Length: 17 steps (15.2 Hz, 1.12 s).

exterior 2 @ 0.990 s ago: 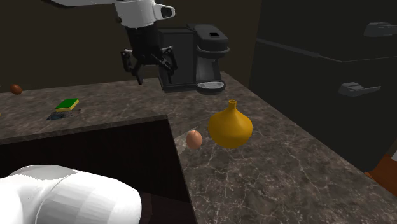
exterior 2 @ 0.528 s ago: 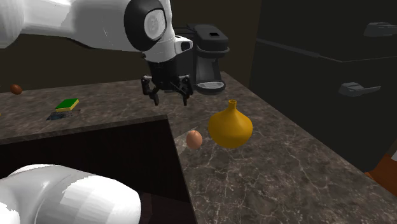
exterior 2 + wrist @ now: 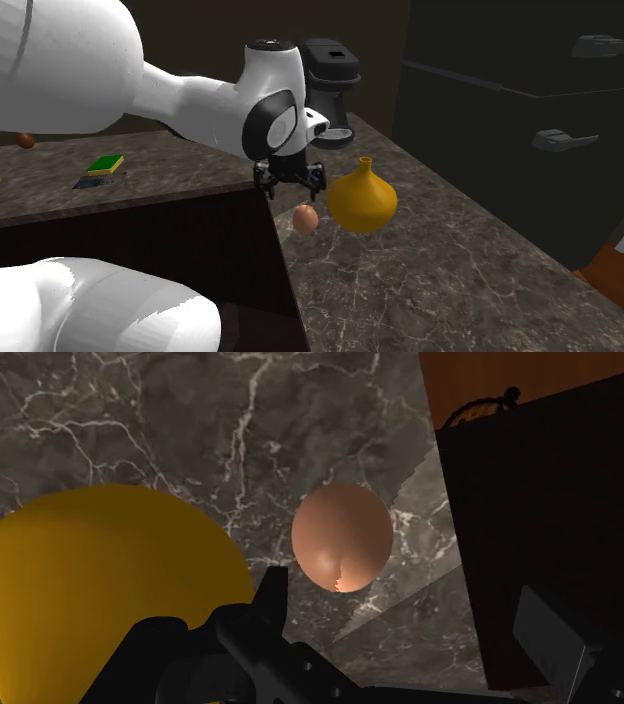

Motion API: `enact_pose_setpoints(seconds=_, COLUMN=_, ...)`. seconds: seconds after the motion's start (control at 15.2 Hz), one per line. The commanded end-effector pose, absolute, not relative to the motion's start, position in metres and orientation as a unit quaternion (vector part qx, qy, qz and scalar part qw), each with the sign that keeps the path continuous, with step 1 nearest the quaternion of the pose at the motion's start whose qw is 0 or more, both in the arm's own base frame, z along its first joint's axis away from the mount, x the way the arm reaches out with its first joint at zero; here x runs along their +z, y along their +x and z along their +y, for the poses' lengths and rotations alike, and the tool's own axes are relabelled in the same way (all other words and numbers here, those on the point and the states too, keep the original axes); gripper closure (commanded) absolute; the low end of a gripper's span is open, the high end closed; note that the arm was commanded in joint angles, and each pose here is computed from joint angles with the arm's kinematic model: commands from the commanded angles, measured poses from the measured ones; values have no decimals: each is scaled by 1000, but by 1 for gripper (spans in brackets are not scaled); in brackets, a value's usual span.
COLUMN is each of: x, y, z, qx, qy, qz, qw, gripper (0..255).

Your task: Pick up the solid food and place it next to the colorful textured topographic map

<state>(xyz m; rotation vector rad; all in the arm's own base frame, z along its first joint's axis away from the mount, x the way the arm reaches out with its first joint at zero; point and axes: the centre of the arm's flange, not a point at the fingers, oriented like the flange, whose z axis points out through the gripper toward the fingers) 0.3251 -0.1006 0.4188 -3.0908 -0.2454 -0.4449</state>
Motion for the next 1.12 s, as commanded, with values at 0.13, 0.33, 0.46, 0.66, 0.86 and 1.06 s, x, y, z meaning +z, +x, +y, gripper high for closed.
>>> enact_pose_setpoints(seconds=0.13, x=368, y=333, z=-123, qx=-163, qy=-983, qz=-78, qw=13, gripper=0)
enact_pose_setpoints(seconds=0.33, x=355, y=337, z=-124, qx=-164, qy=-983, qz=-78, qw=14, gripper=0)
enact_pose_setpoints(seconds=0.46, x=345, y=340, z=-124, qx=-164, qy=-983, qz=-78, qw=14, gripper=0)
enact_pose_setpoints(seconds=0.66, x=327, y=346, z=-123, qx=-164, qy=-983, qz=-78, qw=14, gripper=0)
enact_pose_setpoints(seconds=0.86, x=327, y=346, z=-123, qx=-164, qy=-983, qz=-78, qw=14, gripper=0)
enact_pose_setpoints(seconds=1.06, x=327, y=346, z=-123, qx=-164, qy=-983, qz=-78, qw=14, gripper=0)
